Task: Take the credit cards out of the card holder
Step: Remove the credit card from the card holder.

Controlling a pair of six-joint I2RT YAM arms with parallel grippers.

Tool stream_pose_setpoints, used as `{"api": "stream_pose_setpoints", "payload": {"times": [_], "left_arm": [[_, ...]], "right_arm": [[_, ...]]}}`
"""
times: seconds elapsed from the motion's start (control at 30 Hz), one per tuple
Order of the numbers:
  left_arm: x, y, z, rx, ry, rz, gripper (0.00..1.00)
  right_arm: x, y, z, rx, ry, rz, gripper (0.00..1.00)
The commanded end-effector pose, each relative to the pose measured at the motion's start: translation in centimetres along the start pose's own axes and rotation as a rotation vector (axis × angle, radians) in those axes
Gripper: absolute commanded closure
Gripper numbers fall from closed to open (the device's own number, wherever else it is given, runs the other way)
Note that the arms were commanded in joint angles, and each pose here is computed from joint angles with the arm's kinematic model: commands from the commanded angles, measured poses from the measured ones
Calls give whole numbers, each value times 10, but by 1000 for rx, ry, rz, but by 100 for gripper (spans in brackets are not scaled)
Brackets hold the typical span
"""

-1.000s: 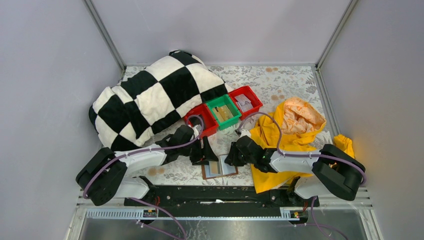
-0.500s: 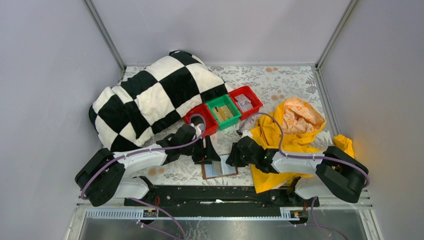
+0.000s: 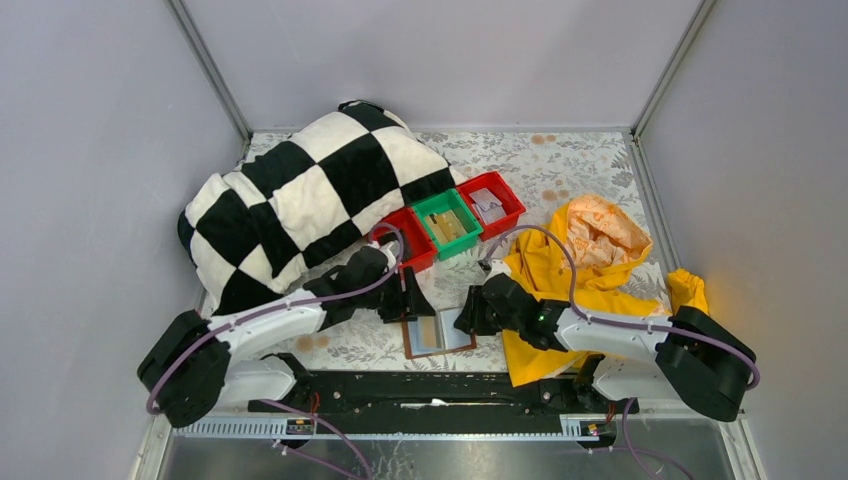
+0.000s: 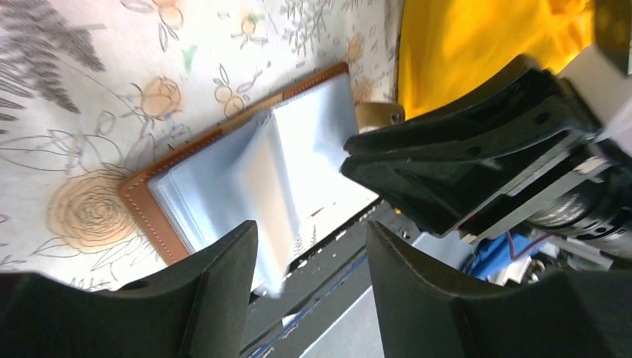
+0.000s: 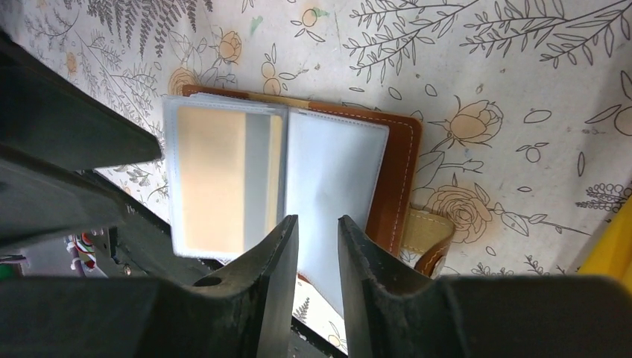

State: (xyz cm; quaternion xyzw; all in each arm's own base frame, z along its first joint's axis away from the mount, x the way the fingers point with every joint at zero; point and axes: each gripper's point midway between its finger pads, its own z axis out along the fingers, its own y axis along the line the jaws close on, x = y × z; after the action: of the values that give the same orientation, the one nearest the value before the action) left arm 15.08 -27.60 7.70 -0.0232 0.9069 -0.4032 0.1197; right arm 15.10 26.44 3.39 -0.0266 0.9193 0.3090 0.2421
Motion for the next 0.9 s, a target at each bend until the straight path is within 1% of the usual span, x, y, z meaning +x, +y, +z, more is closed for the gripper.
{"api": "stream_pose_setpoints", "payload": {"times": [0.0, 0.07, 0.27, 0.57, 0.87], "left_arm": [[-31, -11, -18, -51, -156, 52, 41], [-31, -11, -20, -47, -159, 51, 41], [-18, -11, -7, 7, -93, 28, 41], [-7, 12, 12, -63, -32, -8, 41], [-3, 21, 15, -97, -27, -18, 36]], "right_arm": [[-3, 7, 3, -21, -1, -21, 67], [-2, 6, 5, -17, 3, -20, 68], [0, 5, 9, -10, 9, -22, 69], [3, 1, 9, -2, 15, -16, 69], [2, 1, 11, -3, 14, -15, 69]]}}
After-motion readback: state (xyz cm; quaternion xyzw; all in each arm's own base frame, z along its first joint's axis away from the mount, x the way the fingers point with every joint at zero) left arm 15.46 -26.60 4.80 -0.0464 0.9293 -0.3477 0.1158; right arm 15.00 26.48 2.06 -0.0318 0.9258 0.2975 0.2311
